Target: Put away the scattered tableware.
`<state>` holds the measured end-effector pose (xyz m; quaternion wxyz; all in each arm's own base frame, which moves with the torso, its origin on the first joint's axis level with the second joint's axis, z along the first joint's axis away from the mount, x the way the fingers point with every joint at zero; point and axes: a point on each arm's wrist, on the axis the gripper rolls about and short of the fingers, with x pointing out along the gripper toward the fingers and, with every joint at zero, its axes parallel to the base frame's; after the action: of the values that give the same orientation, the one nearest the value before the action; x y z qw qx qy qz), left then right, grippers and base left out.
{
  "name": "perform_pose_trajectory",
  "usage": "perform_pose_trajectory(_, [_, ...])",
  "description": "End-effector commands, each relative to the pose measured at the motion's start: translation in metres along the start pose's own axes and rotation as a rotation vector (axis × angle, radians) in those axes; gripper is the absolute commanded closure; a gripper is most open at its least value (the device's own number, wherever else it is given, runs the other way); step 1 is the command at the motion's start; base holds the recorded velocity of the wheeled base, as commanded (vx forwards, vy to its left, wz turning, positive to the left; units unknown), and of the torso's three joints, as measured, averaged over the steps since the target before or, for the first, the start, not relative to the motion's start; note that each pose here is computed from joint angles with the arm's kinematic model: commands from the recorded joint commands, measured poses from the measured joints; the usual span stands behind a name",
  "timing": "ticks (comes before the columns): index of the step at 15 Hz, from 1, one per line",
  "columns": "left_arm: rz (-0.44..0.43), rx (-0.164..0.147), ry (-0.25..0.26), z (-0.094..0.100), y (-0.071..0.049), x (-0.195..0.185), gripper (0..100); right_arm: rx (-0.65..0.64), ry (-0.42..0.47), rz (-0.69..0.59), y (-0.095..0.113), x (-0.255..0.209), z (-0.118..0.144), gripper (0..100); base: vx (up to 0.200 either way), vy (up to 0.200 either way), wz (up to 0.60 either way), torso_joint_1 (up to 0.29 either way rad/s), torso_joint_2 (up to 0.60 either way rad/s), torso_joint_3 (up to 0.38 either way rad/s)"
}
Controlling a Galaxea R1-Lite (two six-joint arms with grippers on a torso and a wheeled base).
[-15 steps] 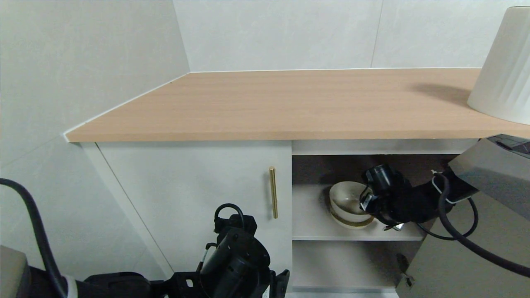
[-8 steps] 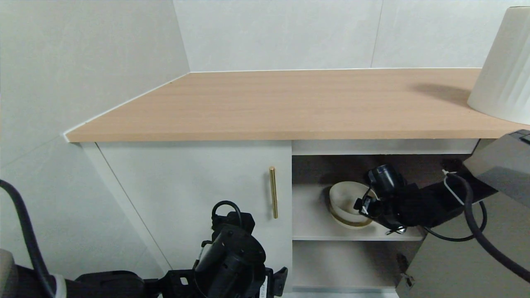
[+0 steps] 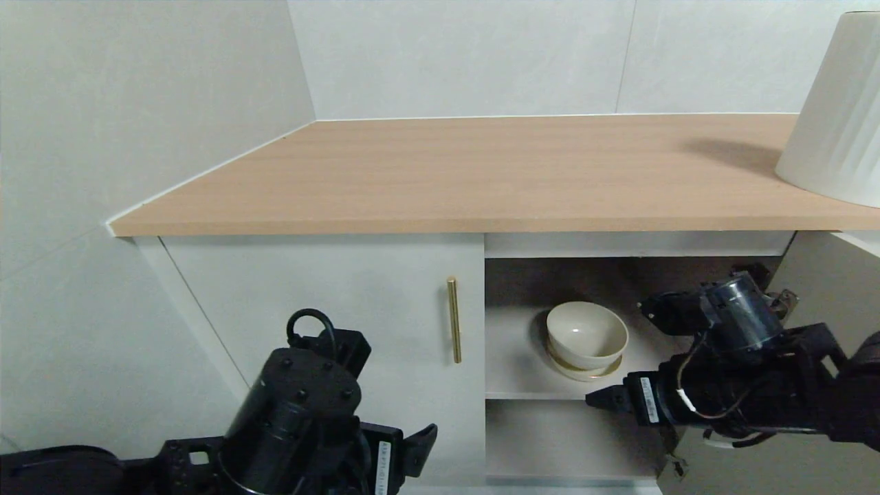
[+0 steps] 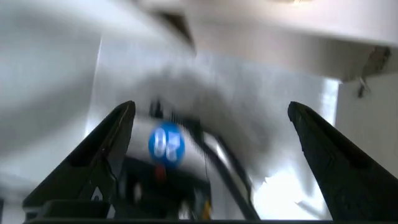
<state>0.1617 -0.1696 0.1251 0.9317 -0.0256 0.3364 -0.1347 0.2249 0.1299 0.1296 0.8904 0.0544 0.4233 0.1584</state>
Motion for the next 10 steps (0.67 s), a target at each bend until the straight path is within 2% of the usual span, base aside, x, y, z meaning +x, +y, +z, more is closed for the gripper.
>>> perform_pose_trajectory(1, [0.037, -0.031, -0.051, 0.012, 0.021, -0.016, 0, -0.061, -0.059, 0.053, 0.005, -0.063, -0.001, 0, 0.000, 0.000, 0.00, 0.000, 0.00, 0.000])
perform_pose_trajectory(3, [0.055, 0.004, -0.043, 0.008, 0.030, -0.026, 0, -0.068, -0.017, 0.043, 0.004, -0.089, -0.002, 0, 0.000, 0.000, 0.00, 0.000, 0.00, 0.000])
perform_pose_trajectory(6, [0.082, 0.020, -0.062, 0.006, 0.043, -0.035, 0, -0.064, -0.043, 0.035, -0.001, -0.112, -0.011, 0, 0.000, 0.000, 0.00, 0.000, 0.00, 0.000])
perform_pose_trajectory(8, [0.098, 0.016, -0.059, 0.007, 0.046, -0.032, 0, -0.052, -0.054, 0.022, -0.005, -0.115, -0.012, 0, 0.000, 0.000, 0.00, 0.000, 0.00, 0.000])
perform_pose_trajectory(10, [0.099, 0.022, -0.058, 0.007, 0.045, -0.031, 0, -0.047, -0.017, 0.001, -0.007, -0.106, -0.016, 0, 0.000, 0.000, 0.00, 0.000, 0.00, 0.000])
